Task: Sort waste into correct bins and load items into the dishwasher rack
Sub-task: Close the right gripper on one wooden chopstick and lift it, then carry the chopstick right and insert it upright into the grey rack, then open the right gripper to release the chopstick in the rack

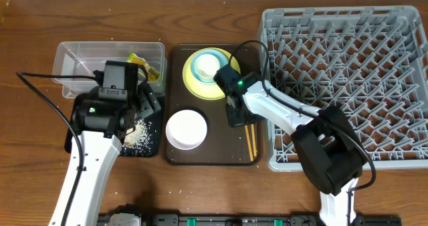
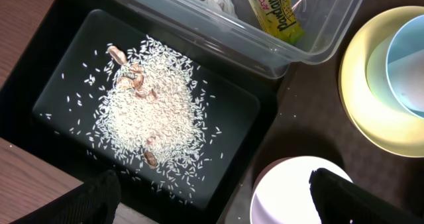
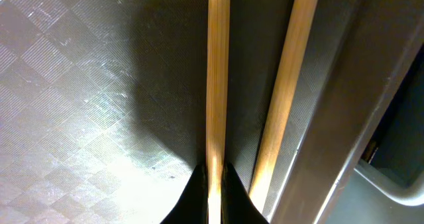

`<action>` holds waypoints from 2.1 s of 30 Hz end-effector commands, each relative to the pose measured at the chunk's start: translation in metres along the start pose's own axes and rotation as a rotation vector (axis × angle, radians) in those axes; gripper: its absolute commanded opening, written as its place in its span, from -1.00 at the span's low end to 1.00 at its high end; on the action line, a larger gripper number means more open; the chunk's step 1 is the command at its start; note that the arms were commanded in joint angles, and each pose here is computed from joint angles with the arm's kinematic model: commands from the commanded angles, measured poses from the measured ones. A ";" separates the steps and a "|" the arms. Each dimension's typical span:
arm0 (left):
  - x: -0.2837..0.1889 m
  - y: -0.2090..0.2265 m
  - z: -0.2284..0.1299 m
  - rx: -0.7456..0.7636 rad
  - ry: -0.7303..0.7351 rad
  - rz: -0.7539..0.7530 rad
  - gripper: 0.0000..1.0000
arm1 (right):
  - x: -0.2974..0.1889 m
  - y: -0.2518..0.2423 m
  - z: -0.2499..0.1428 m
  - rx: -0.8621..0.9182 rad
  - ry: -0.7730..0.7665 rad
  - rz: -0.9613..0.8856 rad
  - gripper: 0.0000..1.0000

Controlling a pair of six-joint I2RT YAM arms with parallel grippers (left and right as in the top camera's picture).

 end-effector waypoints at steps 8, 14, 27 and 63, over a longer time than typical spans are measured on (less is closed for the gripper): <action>-0.002 0.001 0.003 -0.014 -0.013 0.013 0.87 | -0.042 -0.009 0.014 0.060 -0.031 0.023 -0.98; -0.002 0.001 0.003 -0.014 -0.013 0.013 0.88 | -0.104 -0.024 0.026 0.076 -0.154 0.092 -0.98; -0.002 0.001 0.003 -0.014 -0.013 0.013 0.88 | -0.168 -0.112 0.029 0.092 -0.362 -0.101 -0.99; -0.002 0.001 0.003 -0.014 -0.013 0.013 0.88 | -0.088 -0.153 0.068 0.089 -0.186 -0.051 -0.97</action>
Point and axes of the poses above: each gripper's point midway between its finger pads, its own x axis out along the fingers, its own y axis along the line the jaws close on, z = x × y, the point moved 10 cm from there along -x, back along the fingers
